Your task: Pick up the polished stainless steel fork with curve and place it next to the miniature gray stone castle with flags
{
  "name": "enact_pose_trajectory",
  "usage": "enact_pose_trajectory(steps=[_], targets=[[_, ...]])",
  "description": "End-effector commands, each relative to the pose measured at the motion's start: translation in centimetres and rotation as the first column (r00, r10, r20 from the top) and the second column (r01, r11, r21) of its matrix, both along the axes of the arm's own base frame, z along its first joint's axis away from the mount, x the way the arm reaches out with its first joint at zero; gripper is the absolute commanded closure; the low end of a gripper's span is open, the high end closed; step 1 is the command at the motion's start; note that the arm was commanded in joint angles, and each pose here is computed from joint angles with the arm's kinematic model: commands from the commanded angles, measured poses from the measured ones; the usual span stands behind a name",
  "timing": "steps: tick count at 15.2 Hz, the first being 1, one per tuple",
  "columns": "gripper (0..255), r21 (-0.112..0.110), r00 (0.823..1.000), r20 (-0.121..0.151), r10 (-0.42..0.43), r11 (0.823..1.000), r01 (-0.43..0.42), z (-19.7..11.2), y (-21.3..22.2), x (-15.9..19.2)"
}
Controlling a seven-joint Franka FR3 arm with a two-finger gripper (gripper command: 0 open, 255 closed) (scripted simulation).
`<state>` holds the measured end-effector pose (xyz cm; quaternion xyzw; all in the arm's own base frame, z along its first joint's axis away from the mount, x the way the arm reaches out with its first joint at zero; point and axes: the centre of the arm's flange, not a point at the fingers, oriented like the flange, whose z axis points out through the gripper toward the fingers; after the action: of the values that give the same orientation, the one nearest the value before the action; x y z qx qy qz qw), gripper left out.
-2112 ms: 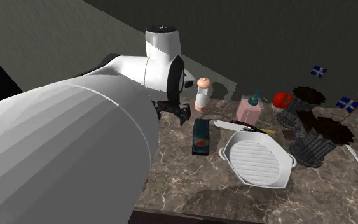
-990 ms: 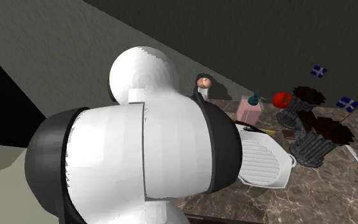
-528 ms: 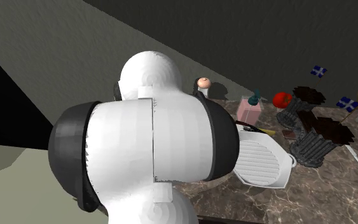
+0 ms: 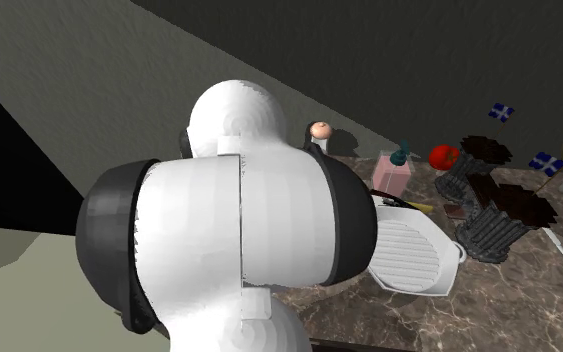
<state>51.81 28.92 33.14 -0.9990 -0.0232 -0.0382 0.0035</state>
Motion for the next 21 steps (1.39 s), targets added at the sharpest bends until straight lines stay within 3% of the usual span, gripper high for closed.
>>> enact_pose_trajectory(steps=[1, 8, 21], targets=[[255, 0.004, 1.000, -0.003, 0.005, 1.000, -0.005, -0.3, 0.3, -0.2], [255, 0.004, 1.000, -0.003, 0.005, 1.000, -0.005, -0.3, 0.3, -0.2], [255, 0.004, 1.000, -0.003, 0.005, 1.000, -0.005, 6.5, 0.3, -0.2]])
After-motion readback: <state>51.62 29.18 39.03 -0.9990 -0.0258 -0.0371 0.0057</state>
